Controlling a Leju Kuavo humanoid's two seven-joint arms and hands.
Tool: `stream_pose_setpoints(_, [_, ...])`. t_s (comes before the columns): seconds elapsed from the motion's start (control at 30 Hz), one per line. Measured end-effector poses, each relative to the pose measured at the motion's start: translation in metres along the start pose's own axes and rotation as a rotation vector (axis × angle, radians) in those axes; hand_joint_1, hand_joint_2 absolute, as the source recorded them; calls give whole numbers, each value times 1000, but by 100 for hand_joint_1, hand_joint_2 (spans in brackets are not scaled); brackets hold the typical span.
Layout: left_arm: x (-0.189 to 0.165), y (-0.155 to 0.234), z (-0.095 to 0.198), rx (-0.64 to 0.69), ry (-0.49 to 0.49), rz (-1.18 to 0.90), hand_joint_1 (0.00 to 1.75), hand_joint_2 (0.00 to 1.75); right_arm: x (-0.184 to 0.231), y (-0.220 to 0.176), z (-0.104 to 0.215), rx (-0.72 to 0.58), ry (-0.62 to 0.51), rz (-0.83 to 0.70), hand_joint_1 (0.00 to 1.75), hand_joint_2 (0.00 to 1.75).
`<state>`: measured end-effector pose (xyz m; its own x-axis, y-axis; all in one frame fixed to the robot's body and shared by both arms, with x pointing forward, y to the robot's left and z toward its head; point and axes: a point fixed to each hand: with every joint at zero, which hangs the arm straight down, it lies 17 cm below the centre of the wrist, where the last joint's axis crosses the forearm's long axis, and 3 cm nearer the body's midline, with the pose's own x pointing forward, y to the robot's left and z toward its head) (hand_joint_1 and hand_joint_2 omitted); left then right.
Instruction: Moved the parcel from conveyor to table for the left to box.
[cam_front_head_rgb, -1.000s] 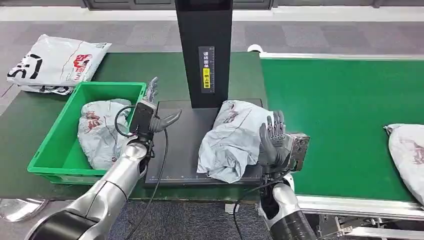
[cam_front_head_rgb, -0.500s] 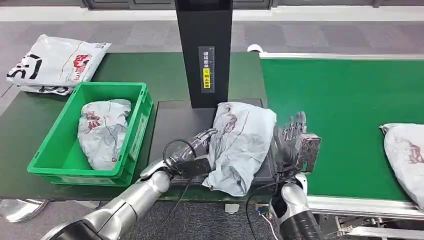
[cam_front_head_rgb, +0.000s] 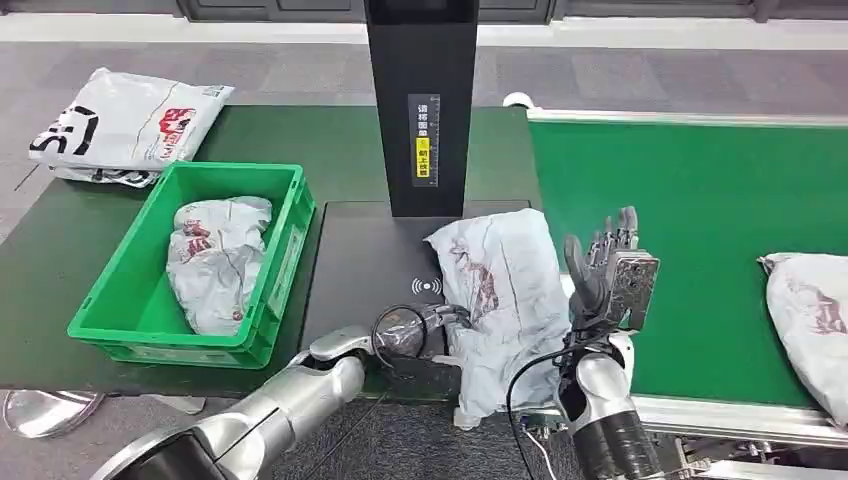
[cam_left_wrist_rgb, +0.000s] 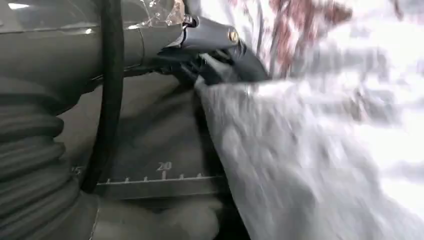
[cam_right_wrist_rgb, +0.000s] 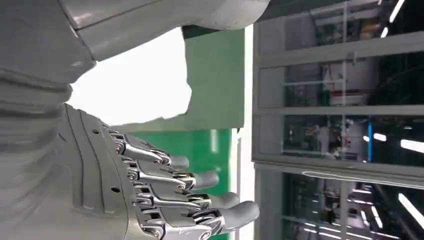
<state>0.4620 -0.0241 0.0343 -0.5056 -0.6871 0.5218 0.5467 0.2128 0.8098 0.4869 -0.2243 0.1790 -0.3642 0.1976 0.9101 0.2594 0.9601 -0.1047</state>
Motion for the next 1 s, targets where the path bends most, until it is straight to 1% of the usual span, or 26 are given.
stream_pose_setpoints(0.13, [0, 19, -3, 49, 0, 18, 175, 175, 3, -1, 1, 1, -23, -6, 0, 175])
stream_pose_setpoints(0.37, [0, 26, -4, 72, -8, 34, 175, 175, -2, -4, 2, -5, -18, -6, 0, 175])
stream_pose_setpoints(0.53, [3, 46, -2, 158, -46, 158, 175, 175, -5, -4, 4, -12, -12, -21, 0, 175])
stream_pose_setpoints(0.6, [3, 64, 0, 224, -68, 233, 175, 175, -7, -5, 4, -17, -7, -26, 0, 175])
stream_pose_setpoints(0.67, [1, 88, 4, 313, -89, 302, 175, 175, -8, -7, 5, -26, -3, -29, 0, 175])
stream_pose_setpoints(0.73, [-8, 117, 11, 421, -89, 335, 175, 175, -10, -8, 7, -34, 2, -33, 0, 175])
stream_pose_setpoints(0.8, [-21, 149, 21, 525, -75, 340, 175, 175, -12, -10, 10, -41, 10, -30, 0, 175])
stream_pose_setpoints(0.9, [-34, 180, 31, 594, -63, 343, 175, 175, -14, -11, 12, -43, 18, -29, 0, 175])
stream_pose_setpoints(1.0, [-46, 209, 45, 702, -39, 318, 175, 175, -14, -13, 12, -50, 17, -29, 0, 175])
